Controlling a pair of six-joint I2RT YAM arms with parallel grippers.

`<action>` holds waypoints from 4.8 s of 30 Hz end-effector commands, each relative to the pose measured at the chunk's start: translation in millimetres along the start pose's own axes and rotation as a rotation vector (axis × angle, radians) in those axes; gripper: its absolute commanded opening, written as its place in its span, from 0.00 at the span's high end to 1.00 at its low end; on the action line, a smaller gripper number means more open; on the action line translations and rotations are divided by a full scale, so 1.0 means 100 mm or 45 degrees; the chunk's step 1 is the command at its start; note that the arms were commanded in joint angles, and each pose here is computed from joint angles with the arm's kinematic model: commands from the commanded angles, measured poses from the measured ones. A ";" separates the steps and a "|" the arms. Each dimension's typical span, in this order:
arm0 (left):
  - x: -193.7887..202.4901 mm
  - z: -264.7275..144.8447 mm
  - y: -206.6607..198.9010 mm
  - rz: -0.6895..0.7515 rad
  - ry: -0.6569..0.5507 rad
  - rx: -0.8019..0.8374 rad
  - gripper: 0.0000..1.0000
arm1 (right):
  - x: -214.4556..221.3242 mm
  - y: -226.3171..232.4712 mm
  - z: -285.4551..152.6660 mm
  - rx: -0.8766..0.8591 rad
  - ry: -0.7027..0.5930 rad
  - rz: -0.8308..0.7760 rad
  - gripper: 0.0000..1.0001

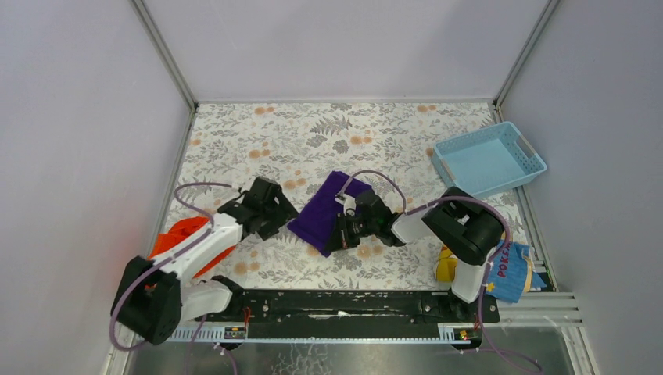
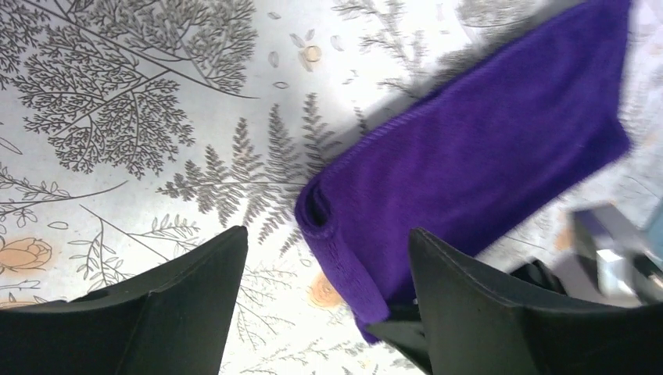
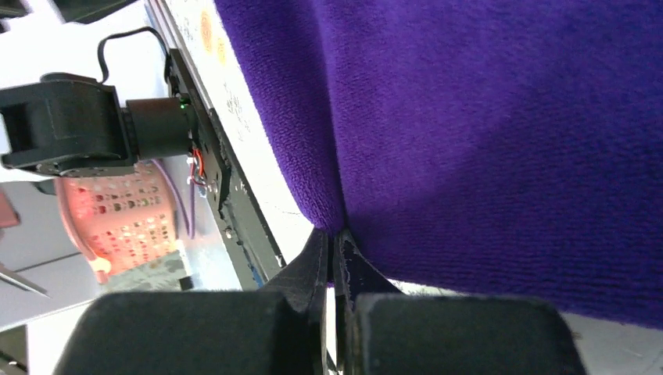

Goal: Roll the towels
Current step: Roll the towel at the center of the board.

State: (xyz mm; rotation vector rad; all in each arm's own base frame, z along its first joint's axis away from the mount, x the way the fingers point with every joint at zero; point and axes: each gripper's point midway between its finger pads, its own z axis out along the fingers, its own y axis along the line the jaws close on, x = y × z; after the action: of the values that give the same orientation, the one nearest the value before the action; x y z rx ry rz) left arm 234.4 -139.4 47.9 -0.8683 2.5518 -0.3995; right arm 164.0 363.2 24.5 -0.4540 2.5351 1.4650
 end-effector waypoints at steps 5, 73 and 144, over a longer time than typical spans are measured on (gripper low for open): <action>0.07 -0.29 0.14 -0.014 -0.037 0.130 0.18 | -0.13 0.05 -0.03 -0.200 -0.047 0.211 1.00; 0.41 0.51 0.51 -0.004 0.168 -0.068 0.59 | -0.42 0.53 -0.12 0.297 -0.008 -0.826 0.52; 0.22 -0.19 -0.09 0.014 0.125 0.271 0.22 | -0.21 0.29 -0.09 -0.296 0.108 0.099 1.00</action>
State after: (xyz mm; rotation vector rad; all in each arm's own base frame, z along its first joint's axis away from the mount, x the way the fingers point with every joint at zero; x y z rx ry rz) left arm 205.3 -145.1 59.1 -0.7945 2.5512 -0.6234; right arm 170.8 368.3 39.4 -0.5468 2.5320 1.5886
